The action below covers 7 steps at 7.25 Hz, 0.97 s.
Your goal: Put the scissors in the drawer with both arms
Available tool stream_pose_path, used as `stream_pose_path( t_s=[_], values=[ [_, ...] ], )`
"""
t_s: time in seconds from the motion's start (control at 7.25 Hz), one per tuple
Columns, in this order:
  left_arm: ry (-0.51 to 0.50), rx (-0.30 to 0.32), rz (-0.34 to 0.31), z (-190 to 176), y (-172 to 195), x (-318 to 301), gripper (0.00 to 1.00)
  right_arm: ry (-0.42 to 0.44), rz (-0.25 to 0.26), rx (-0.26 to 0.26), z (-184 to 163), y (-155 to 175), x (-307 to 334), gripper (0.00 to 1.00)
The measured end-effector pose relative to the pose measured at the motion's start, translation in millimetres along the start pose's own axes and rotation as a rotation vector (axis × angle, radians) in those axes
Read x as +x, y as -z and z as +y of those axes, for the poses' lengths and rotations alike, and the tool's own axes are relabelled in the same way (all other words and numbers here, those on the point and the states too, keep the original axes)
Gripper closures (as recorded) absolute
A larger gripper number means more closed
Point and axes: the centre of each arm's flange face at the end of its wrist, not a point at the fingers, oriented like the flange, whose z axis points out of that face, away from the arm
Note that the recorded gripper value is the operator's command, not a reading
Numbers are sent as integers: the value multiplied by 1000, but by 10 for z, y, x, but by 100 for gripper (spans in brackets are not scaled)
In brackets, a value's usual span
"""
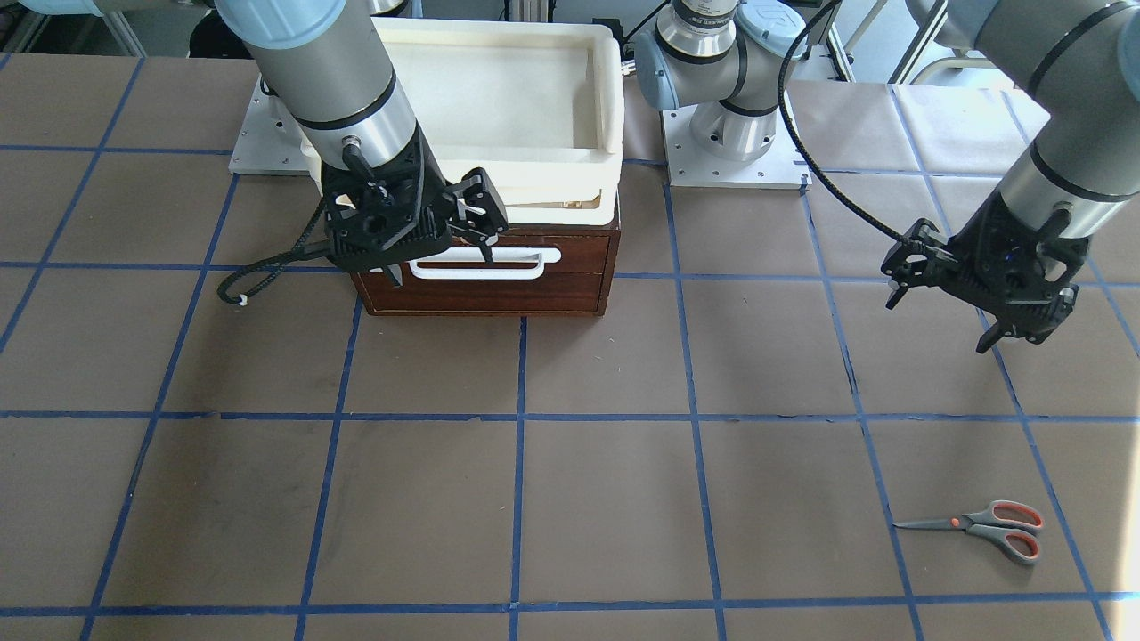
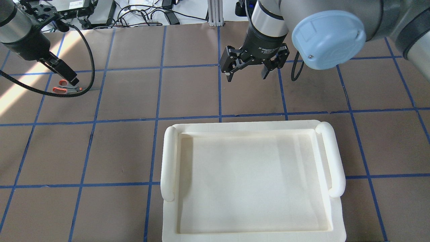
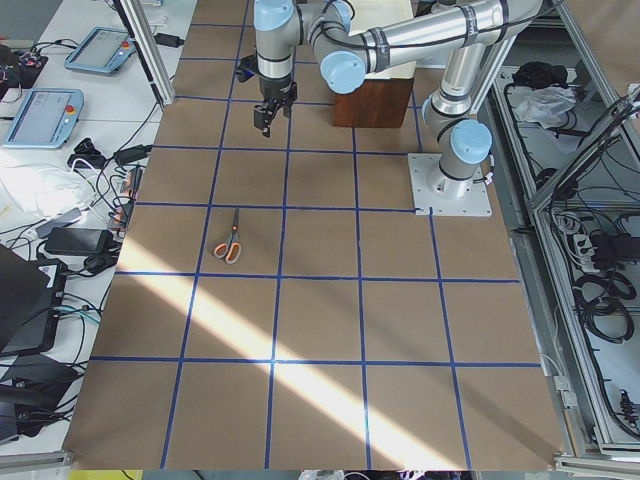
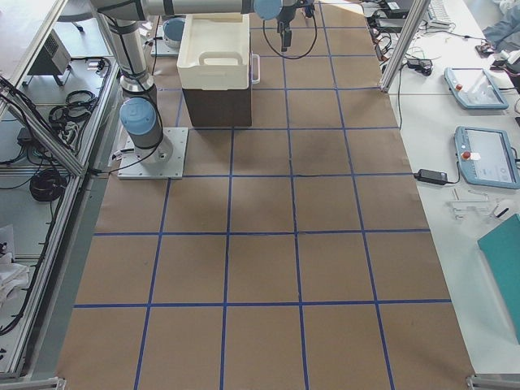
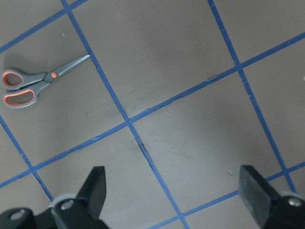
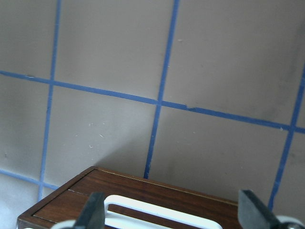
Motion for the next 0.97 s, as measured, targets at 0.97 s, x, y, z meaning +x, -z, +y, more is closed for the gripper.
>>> stream_pose_path(
  t_s=[0.97],
  values=[
    [-401,-31,-13,11,-819,-667,0,1127,-47,-53,42,-655,-87,0]
  ],
)
